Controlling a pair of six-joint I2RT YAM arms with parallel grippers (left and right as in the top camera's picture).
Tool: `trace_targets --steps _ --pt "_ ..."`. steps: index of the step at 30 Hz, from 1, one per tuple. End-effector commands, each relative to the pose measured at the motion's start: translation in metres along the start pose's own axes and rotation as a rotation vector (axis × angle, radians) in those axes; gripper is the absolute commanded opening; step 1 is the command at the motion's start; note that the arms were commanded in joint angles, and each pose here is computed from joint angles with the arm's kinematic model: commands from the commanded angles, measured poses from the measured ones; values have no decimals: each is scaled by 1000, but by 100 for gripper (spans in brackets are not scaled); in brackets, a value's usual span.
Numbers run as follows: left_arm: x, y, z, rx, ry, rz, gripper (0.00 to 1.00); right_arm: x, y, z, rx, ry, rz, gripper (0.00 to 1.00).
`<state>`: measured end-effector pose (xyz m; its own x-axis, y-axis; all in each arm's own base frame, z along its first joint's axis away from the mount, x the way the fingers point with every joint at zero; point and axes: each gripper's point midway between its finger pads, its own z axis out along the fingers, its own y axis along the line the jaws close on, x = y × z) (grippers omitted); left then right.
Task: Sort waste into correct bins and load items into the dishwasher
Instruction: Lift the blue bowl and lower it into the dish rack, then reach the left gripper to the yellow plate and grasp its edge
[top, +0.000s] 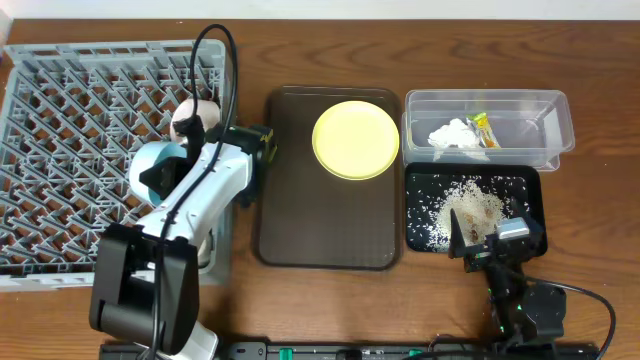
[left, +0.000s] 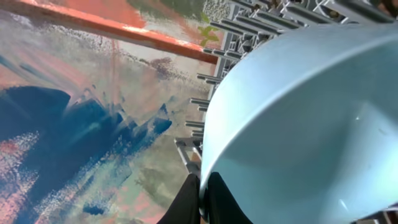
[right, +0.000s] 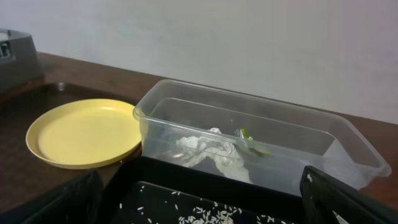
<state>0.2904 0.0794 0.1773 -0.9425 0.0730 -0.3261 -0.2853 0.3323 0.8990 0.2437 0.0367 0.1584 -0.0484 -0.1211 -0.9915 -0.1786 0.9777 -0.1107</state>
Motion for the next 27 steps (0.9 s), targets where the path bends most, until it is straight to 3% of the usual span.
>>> trace_targets --steps 1,13,15,17,23,27 --pt "6 -8 -4 30 9 10 6 0 0 0 1 -1 11 99" --pt "8 -16 -20 71 -10 51 7 0 0 0 1 -1 11 99" --pt "14 -20 -22 112 33 57 15 0 0 0 1 -1 11 99" --pt "19 -23 -25 152 77 65 17 0 0 0 1 -1 11 99" --pt "21 -25 -51 314 163 35 47 0 0 0 1 -1 11 99" --pt "22 -43 -96 583 255 -38 50 0 0 0 1 -1 11 99"
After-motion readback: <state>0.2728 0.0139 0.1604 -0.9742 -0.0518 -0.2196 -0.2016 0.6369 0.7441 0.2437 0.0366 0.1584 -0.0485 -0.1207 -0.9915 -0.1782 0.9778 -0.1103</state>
